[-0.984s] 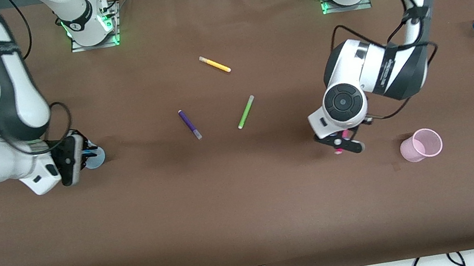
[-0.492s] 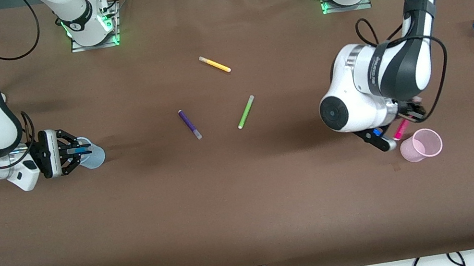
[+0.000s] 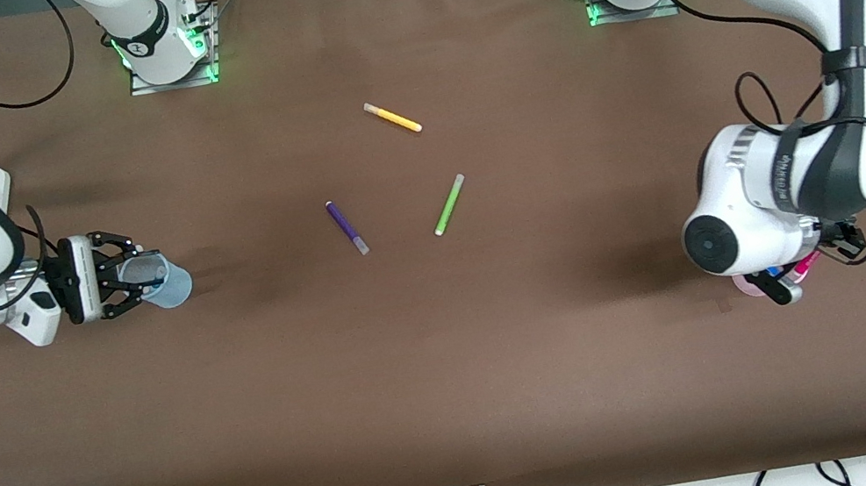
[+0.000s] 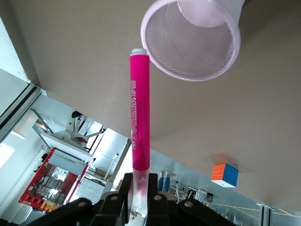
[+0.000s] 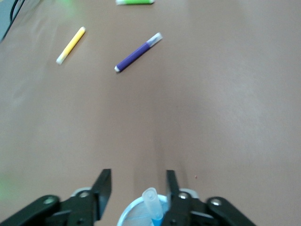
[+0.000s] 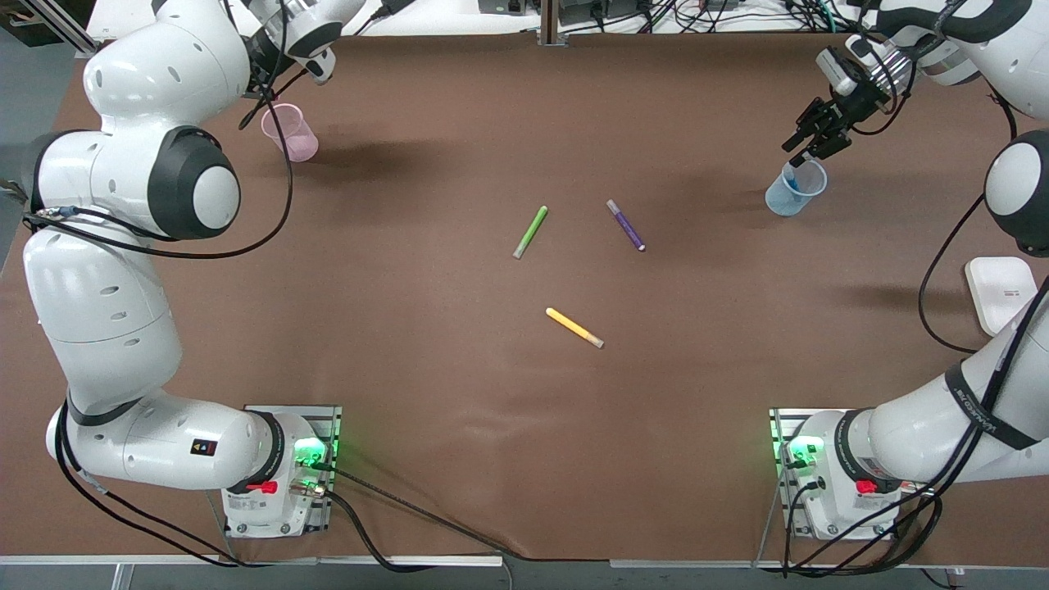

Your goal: Place pink and blue markers in matching cups

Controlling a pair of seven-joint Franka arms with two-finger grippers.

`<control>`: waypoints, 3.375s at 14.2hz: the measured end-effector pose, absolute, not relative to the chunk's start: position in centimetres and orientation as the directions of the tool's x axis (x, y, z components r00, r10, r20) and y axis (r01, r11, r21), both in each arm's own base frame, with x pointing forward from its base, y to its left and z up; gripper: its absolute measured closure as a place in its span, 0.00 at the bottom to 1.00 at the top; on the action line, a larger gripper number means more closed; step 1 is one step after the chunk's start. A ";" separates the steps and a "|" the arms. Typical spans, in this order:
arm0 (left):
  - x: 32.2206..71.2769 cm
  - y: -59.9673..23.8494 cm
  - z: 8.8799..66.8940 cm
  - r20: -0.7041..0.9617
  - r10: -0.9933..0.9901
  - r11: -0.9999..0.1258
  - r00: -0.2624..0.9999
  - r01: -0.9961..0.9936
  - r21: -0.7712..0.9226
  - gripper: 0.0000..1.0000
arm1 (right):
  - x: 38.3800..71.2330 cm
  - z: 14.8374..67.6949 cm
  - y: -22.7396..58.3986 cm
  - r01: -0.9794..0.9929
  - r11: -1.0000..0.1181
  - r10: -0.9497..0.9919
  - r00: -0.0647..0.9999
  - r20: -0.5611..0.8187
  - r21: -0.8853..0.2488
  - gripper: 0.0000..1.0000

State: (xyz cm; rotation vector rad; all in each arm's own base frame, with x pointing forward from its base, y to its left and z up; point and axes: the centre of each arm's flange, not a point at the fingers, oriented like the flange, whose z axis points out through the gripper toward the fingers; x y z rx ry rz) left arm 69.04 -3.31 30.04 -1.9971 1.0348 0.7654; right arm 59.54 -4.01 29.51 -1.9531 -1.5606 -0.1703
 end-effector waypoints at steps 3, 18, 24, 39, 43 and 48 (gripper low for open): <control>68.3 -3.7 27.8 -0.783 -0.421 -0.385 0.458 -0.872 -0.303 0.84 | 61.4 34.0 -3.6 0.819 -0.335 0.785 0.516 0.342 -0.465 0.06; 68.0 -7.1 36.5 -0.559 -0.562 -0.581 0.610 -0.772 -0.258 0.00 | 61.4 50.8 5.7 0.005 -0.998 0.023 0.955 -0.295 -0.063 0.00; 65.1 -8.8 45.1 -0.363 -0.453 -0.837 0.814 -0.529 -0.142 0.00 | 55.6 59.5 1.8 -0.009 -1.000 -0.008 0.985 -0.171 -0.004 0.00; 54.1 -2.4 57.9 -0.034 0.067 -0.997 0.997 0.066 -0.025 0.00 | 53.9 60.3 2.4 -0.034 -0.999 -0.040 0.987 -0.155 0.042 0.00; 54.1 -2.5 58.0 -0.038 0.031 -0.999 0.999 0.030 -0.024 0.00 | 54.0 60.5 2.4 -0.034 -0.999 -0.040 0.988 -0.152 0.042 0.00; 54.7 -2.7 57.9 -0.037 0.021 -1.000 0.999 0.020 -0.024 0.00 | 54.0 60.5 2.4 -0.034 -0.999 -0.040 0.988 -0.150 0.041 0.00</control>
